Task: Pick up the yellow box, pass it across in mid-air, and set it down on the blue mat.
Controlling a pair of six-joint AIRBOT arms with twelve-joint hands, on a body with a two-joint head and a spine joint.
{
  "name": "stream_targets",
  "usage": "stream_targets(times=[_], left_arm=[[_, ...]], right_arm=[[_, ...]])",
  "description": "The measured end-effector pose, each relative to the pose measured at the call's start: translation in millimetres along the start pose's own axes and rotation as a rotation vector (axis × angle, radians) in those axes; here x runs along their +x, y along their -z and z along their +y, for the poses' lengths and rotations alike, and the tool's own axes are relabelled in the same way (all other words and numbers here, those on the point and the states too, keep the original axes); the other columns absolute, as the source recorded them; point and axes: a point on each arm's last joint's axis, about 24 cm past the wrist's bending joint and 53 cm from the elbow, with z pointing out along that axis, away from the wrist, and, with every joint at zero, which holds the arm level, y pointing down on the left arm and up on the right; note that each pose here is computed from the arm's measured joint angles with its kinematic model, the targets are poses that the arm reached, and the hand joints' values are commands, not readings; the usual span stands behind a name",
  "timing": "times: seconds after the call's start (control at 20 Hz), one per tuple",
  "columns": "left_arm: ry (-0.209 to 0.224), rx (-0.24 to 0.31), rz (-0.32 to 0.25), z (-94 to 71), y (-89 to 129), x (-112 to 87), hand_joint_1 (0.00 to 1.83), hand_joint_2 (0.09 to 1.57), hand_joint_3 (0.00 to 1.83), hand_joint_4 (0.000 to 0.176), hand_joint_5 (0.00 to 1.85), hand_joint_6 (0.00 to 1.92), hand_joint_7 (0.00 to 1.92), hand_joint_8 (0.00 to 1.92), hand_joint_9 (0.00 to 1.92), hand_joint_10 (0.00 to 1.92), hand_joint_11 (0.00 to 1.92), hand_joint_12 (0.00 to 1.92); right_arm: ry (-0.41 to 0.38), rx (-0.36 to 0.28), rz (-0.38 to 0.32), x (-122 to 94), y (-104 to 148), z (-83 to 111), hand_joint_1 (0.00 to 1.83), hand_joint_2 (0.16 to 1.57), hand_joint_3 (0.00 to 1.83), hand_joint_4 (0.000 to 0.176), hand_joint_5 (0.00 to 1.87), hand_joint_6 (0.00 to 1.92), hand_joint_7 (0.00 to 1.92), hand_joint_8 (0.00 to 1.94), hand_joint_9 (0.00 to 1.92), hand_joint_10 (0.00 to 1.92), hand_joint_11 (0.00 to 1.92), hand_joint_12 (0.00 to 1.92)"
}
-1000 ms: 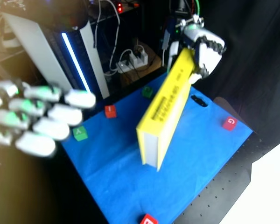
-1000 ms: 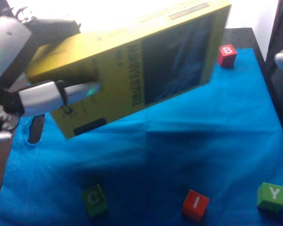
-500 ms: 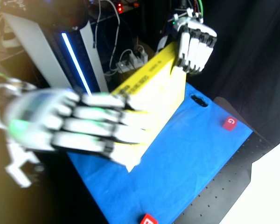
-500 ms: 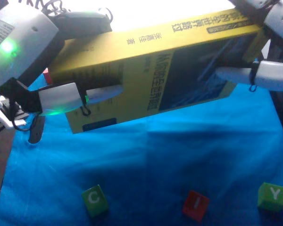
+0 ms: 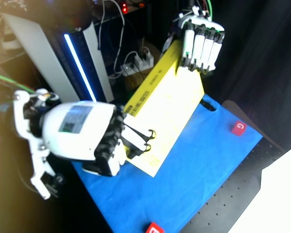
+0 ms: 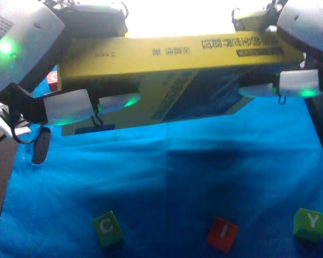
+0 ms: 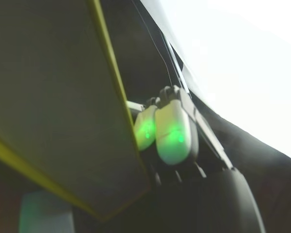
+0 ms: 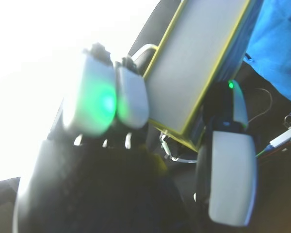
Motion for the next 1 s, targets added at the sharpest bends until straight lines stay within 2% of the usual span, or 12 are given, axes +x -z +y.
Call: stream_targets(times=[0.05, 0.1, 0.15, 0.2, 0.25, 0.35, 0.4, 0.5, 0.6, 0.7, 0.85, 1.0], left_arm=[[0.009, -0.010, -0.009, 2.9, 0.8, -2.2, 1.08, 1.20, 0.00, 0.000, 1.08, 1.92, 1.36, 1.92, 1.38, 1.92, 1.53, 1.92], [0.023, -0.031, -0.014, 8.3, 4.0, -2.8, 0.71, 1.16, 0.00, 0.000, 0.49, 0.85, 0.62, 0.86, 0.55, 1.14, 0.41, 1.64], [0.023, -0.034, -0.013, 9.1, 4.7, -2.4, 0.71, 1.16, 0.00, 0.000, 0.49, 0.85, 0.62, 0.86, 0.55, 1.14, 0.41, 1.64], [0.022, -0.043, -0.010, 11.5, 6.4, -2.9, 0.60, 1.16, 0.00, 0.050, 0.30, 0.36, 0.35, 0.30, 0.26, 0.66, 0.08, 1.48], [0.040, -0.084, -0.013, 21.3, 10.5, -5.0, 0.53, 1.19, 0.00, 0.069, 0.13, 0.03, 0.05, 0.01, 0.03, 0.04, 0.00, 0.19], [0.042, -0.124, -0.038, 32.1, 14.0, -13.4, 0.52, 1.19, 0.00, 0.075, 0.12, 0.02, 0.02, 0.00, 0.00, 0.01, 0.00, 0.04], [0.039, -0.141, -0.053, 36.9, 16.6, -18.7, 0.49, 1.21, 0.01, 0.051, 0.09, 0.00, 0.00, 0.00, 0.00, 0.00, 0.00, 0.01], [0.040, -0.158, -0.052, 40.5, 22.3, -17.8, 0.43, 1.18, 0.00, 0.071, 0.00, 0.00, 0.00, 0.00, 0.00, 0.00, 0.00, 0.00], [0.042, -0.188, -0.032, 45.2, 31.4, -14.2, 0.41, 1.18, 0.00, 0.065, 0.00, 0.00, 0.00, 0.00, 0.00, 0.00, 0.00, 0.00], [0.030, -0.245, -0.043, 57.2, 45.2, -22.1, 0.37, 1.17, 0.00, 0.087, 0.00, 0.00, 0.00, 0.00, 0.00, 0.00, 0.00, 0.00], [-0.009, -0.378, -0.123, 83.5, 76.6, -47.8, 0.38, 1.19, 0.00, 0.137, 0.00, 0.00, 0.00, 0.00, 0.00, 0.00, 0.00, 0.00], [-0.020, -0.398, -0.166, 84.3, 84.1, -59.3, 0.32, 1.19, 0.00, 0.127, 0.00, 0.00, 0.00, 0.00, 0.00, 0.00, 0.00, 0.00]], right_arm=[[-0.004, -0.002, -0.004, -2.2, 0.3, 1.2, 1.45, 1.25, 0.00, 0.000, 1.22, 1.92, 1.44, 1.94, 1.57, 1.92, 1.64, 1.92], [0.001, -0.008, -0.004, -3.0, 0.7, 3.4, 1.45, 1.24, 0.00, 0.000, 1.24, 1.92, 1.45, 1.94, 1.56, 1.92, 1.64, 1.92], [0.000, -0.009, -0.004, -2.7, 0.7, 4.0, 1.45, 1.24, 0.00, 0.000, 1.24, 1.92, 1.45, 1.94, 1.56, 1.92, 1.64, 1.92], [0.001, -0.011, -0.001, -1.6, 0.8, 5.7, 1.43, 1.23, 0.00, 0.000, 1.25, 1.92, 1.46, 1.94, 1.57, 1.92, 1.64, 1.92], [0.023, -0.009, -0.001, -4.2, 3.5, 4.9, 1.41, 1.22, 0.00, 0.000, 1.17, 1.92, 1.38, 1.94, 1.51, 1.92, 1.60, 1.92], [0.013, 0.020, -0.021, -14.4, 8.5, -4.0, 1.41, 1.22, 0.00, 0.000, 1.15, 1.92, 1.36, 1.94, 1.50, 1.92, 1.59, 1.92], [0.018, 0.032, -0.041, -22.3, 11.5, -8.0, 1.40, 1.22, 0.00, 0.000, 1.12, 1.92, 1.33, 1.94, 1.45, 1.92, 1.55, 1.92], [0.006, 0.030, -0.064, -30.0, 16.3, -3.9, 1.54, 1.19, 0.00, 0.000, 1.09, 1.92, 1.31, 1.94, 1.46, 1.92, 1.54, 1.92], [0.019, 0.005, -0.077, -36.6, 23.2, 7.5, 1.57, 1.18, 0.00, 0.000, 1.09, 1.92, 1.30, 1.94, 1.45, 1.92, 1.53, 1.92], [0.030, -0.002, -0.100, -48.0, 31.7, 11.2, 1.65, 1.15, 0.00, 0.000, 1.07, 1.92, 1.33, 1.94, 1.48, 1.92, 1.56, 1.92], [0.015, 0.056, -0.122, -53.2, 53.0, -4.8, 1.56, 1.18, 0.00, 0.000, 1.10, 1.92, 1.31, 1.94, 1.46, 1.92, 1.55, 1.92], [-0.004, 0.120, -0.066, -33.0, 73.9, -17.4, 1.57, 1.19, 0.00, 0.000, 1.08, 1.92, 1.33, 1.94, 1.48, 1.92, 1.57, 1.92]])
